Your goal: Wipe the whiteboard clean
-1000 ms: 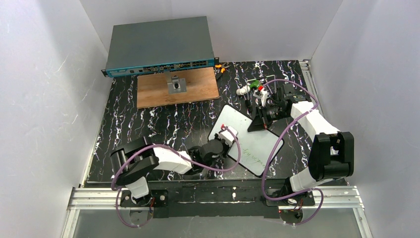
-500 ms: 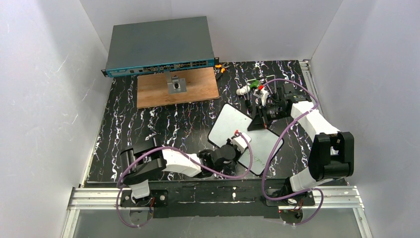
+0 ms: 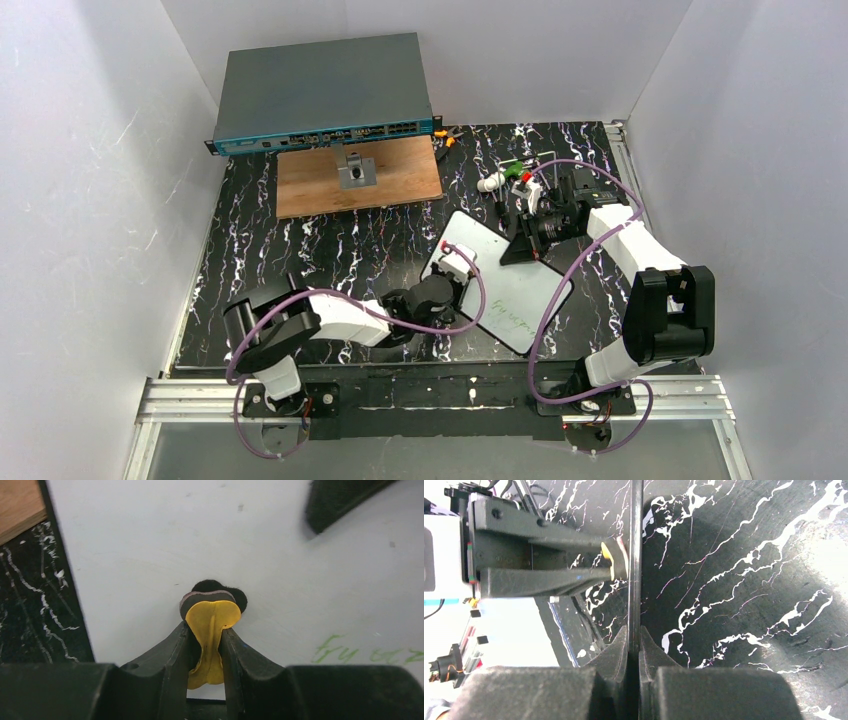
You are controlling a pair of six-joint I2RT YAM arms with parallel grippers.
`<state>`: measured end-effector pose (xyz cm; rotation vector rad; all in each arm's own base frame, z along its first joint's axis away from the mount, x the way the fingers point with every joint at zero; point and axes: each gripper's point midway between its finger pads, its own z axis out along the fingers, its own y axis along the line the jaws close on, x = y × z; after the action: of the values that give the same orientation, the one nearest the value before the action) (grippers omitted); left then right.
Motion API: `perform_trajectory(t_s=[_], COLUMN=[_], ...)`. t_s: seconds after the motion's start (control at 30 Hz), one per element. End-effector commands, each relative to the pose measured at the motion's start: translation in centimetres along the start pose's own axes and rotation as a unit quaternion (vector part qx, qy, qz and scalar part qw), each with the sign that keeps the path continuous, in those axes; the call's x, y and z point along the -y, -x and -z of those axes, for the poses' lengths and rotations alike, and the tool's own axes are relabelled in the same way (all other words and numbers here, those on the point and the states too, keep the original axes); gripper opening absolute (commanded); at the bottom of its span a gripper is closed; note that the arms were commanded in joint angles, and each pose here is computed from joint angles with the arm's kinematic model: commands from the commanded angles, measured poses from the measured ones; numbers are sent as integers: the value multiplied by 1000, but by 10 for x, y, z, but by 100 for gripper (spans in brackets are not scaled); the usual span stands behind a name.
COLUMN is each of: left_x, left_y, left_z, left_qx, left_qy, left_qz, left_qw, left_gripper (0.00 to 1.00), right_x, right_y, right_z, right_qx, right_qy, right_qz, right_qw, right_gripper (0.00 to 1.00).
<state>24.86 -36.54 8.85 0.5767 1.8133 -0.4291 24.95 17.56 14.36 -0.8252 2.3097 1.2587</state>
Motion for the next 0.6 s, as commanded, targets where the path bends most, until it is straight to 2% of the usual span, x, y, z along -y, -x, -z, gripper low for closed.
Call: perform_trajectory(t_s=[0.0, 0.17, 0.3, 0.33, 0.4, 0.47, 0.57], left_x=[50, 88, 89, 83, 35, 3, 15], left_y=[11, 0, -5, -6, -21, -24, -20], left_z=[9, 11, 6, 5, -5, -9, -9], left_qx=[30, 23, 2, 0, -26, -33, -30], left_qy=[-83, -121, -104, -89, -21, 10, -25], left_qz=[-38, -78, -61, -56, 7, 50, 51], left_qw=[995, 989, 993, 994, 999, 998, 998], left_gripper=[0, 0, 0, 0, 0, 0, 0], right_x=[-24, -24, -22, -20, -15, -12, -10], right_y=[5, 5, 7, 8, 8, 8, 8], right_z=[-2, -2, -2, -1, 0, 0, -1], right_qx=[16, 16, 20, 22, 25, 25, 24], right_qy=[60, 60, 54, 49, 37, 32, 30], right_qz=[18, 17, 11, 8, 0, -3, -5], right_qw=[998, 998, 998, 999, 999, 999, 999], right_gripper=[1, 1, 1, 1, 1, 1, 1])
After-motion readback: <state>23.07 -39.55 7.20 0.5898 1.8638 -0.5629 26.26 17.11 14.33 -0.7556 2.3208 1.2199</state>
